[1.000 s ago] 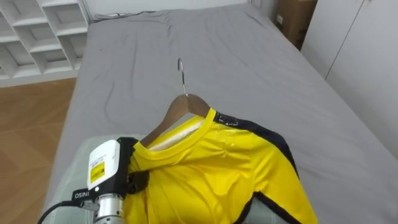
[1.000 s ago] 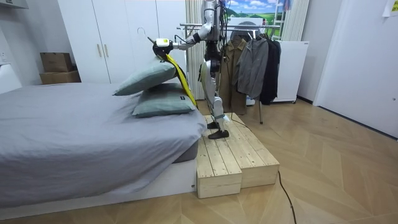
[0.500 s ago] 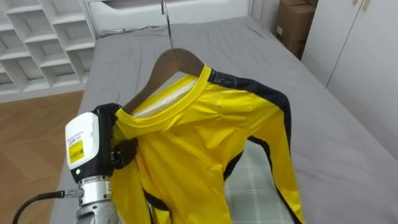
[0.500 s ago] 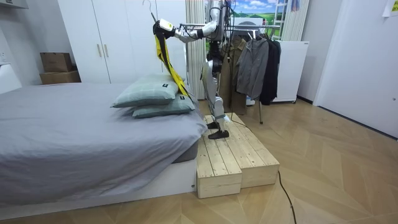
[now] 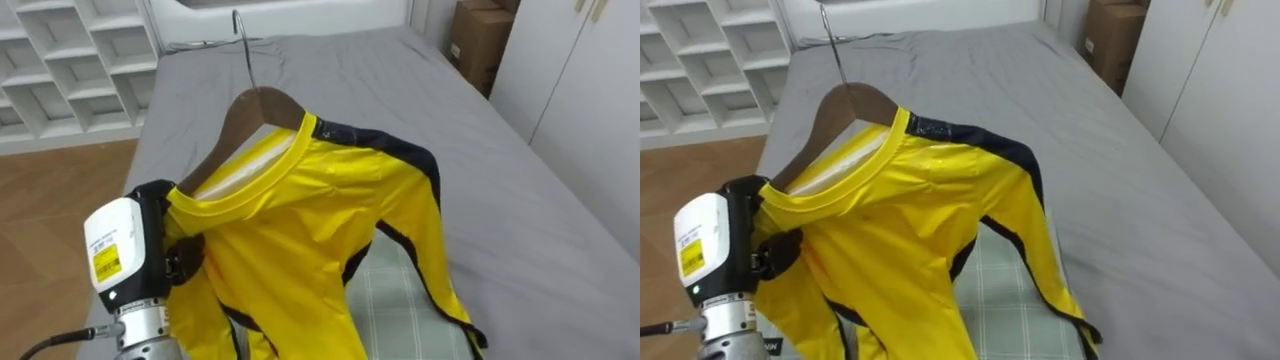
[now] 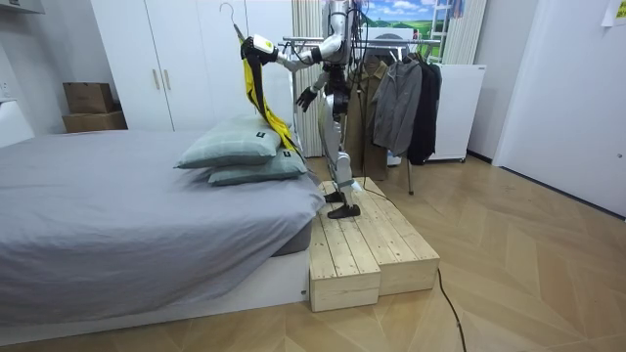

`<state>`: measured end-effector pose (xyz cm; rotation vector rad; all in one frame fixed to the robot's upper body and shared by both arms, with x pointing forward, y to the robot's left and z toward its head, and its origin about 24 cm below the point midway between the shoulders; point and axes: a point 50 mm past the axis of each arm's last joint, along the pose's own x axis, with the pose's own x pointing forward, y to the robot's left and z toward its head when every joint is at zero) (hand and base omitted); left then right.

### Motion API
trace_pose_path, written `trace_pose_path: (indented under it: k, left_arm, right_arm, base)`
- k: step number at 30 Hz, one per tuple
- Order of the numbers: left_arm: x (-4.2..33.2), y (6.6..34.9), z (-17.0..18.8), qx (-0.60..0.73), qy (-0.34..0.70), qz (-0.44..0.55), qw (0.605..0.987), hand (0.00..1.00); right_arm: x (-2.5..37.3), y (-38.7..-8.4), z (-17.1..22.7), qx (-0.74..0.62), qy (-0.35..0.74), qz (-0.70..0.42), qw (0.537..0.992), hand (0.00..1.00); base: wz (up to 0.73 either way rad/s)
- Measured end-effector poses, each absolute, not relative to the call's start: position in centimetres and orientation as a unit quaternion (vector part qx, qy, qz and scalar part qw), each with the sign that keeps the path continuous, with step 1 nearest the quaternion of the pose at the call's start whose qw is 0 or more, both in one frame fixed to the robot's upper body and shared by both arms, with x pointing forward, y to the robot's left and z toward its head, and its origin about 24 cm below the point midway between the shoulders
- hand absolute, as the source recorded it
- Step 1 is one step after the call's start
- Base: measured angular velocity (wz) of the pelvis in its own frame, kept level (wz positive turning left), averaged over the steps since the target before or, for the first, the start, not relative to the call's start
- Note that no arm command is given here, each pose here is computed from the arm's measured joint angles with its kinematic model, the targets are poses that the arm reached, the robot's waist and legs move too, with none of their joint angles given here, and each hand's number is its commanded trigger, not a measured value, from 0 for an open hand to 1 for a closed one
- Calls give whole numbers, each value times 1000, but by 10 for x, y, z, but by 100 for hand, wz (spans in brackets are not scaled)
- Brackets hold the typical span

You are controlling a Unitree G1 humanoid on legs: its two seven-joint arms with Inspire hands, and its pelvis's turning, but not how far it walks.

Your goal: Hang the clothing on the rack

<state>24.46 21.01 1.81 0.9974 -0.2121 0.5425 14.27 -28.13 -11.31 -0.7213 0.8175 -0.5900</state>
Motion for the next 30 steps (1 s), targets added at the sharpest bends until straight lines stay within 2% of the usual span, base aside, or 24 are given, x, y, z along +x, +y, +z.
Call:
trace_pose_path:
  k: [5,9,14,21,30]
  left_arm:
    - [247,208,29,460,-116,260,841,100]
    - [246,208,30,447,-111,261,849,100]
    - [246,209,29,451,-99,260,848,100]
    - [246,209,27,472,-87,262,837,100]
    - [249,203,46,464,-107,262,839,100]
  right_arm:
    - [172,-276,-87,-367,289,-275,840,0]
    - [184,-272,-68,-413,223,-265,842,0]
    - [203,-264,-43,-460,139,-260,838,0]
    - [212,-257,-27,-523,84,-238,814,0]
    - [226,-239,0,-546,7,-236,804,0]
  base:
    - [2]
    - [5]
    - [0]
    - [-1]
    - [-3]
